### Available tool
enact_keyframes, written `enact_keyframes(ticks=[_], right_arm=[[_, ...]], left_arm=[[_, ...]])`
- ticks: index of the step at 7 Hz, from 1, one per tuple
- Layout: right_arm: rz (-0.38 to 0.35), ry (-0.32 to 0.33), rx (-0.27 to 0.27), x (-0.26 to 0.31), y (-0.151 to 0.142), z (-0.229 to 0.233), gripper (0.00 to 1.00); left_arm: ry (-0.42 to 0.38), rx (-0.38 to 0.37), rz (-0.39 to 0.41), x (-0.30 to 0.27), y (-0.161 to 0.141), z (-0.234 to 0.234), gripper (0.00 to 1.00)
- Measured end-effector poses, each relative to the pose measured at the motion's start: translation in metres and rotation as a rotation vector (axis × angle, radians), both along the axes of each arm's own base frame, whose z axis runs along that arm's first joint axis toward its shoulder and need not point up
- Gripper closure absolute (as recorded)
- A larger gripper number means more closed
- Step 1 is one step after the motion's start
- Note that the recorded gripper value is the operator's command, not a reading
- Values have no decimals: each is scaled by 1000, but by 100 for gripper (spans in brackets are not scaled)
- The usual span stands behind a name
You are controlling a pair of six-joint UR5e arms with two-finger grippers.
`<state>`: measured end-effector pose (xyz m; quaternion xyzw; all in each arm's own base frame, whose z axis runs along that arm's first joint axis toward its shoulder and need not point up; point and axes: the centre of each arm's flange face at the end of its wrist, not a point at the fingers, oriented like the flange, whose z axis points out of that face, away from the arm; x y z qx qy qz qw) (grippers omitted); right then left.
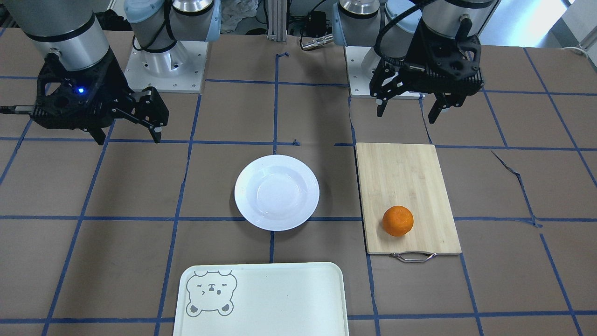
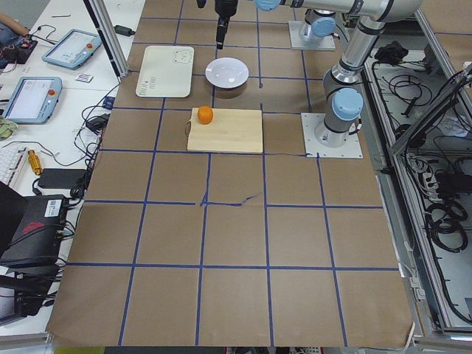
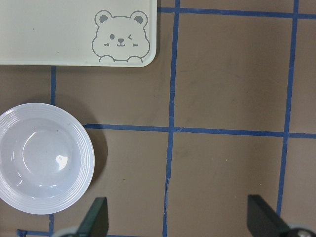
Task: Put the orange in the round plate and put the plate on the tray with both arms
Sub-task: 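Lower the left gripper onto the orange on the cutting board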
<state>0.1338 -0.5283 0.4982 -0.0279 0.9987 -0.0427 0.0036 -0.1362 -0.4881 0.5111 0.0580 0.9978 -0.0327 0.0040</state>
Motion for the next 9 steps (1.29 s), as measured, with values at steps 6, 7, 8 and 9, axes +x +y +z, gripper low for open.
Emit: enact_keyframes(ticks=[6,7,8,9], right_arm=[[0,0,0,0,0,0,0],[0,0,0,0,0,0,0],[0,0,-1,0,0,0,0],[1,0,-1,0,0,0,0]], left_arm=[[4,291,102,49,-51,-172,0],[4,283,113,54,-55,-194,0],[4,251,124,60,-62,-213,0],[2,220,143,67,-72,-229,0]])
